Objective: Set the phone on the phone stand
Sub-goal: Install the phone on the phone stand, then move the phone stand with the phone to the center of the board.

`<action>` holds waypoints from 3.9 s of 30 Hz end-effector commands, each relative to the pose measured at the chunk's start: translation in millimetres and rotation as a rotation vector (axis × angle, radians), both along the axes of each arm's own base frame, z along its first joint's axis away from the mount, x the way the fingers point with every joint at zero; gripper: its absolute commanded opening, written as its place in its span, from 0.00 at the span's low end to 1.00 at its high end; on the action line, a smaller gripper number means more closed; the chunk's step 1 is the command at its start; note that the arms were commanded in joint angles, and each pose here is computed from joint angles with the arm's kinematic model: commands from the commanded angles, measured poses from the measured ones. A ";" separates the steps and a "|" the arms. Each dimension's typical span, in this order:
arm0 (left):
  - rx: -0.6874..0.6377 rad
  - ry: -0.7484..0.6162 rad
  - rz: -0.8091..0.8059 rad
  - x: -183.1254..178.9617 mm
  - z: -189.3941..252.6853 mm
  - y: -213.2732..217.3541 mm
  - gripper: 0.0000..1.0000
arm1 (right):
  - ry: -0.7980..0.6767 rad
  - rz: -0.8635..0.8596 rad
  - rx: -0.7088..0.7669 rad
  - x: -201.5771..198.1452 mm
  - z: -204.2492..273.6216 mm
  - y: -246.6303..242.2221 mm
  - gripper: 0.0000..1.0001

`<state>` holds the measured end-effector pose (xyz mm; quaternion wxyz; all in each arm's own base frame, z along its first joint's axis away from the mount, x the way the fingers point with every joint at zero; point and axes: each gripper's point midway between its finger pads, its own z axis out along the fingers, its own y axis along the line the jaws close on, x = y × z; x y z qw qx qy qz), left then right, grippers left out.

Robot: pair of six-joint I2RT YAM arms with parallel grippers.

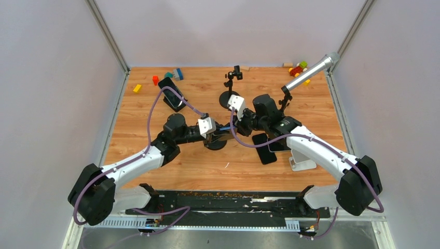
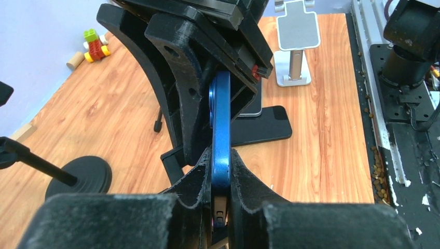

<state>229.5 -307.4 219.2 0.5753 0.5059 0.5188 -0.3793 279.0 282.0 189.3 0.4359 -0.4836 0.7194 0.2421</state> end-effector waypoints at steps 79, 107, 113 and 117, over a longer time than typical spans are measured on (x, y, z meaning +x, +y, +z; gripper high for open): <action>0.047 0.248 0.645 85.0 -6.1 69.7 0.00 | 0.013 -0.076 0.054 25.5 11.6 -27.9 0.13; -0.003 0.241 0.546 91.6 34.6 71.0 0.42 | -0.003 0.067 0.042 2.5 17.6 -25.0 0.50; -0.007 0.214 0.547 91.8 50.7 72.3 0.48 | -0.001 0.066 0.032 3.8 13.5 -25.8 0.50; 0.002 0.219 0.547 91.4 52.5 72.6 0.47 | 0.000 0.066 0.029 4.2 12.2 -25.9 0.50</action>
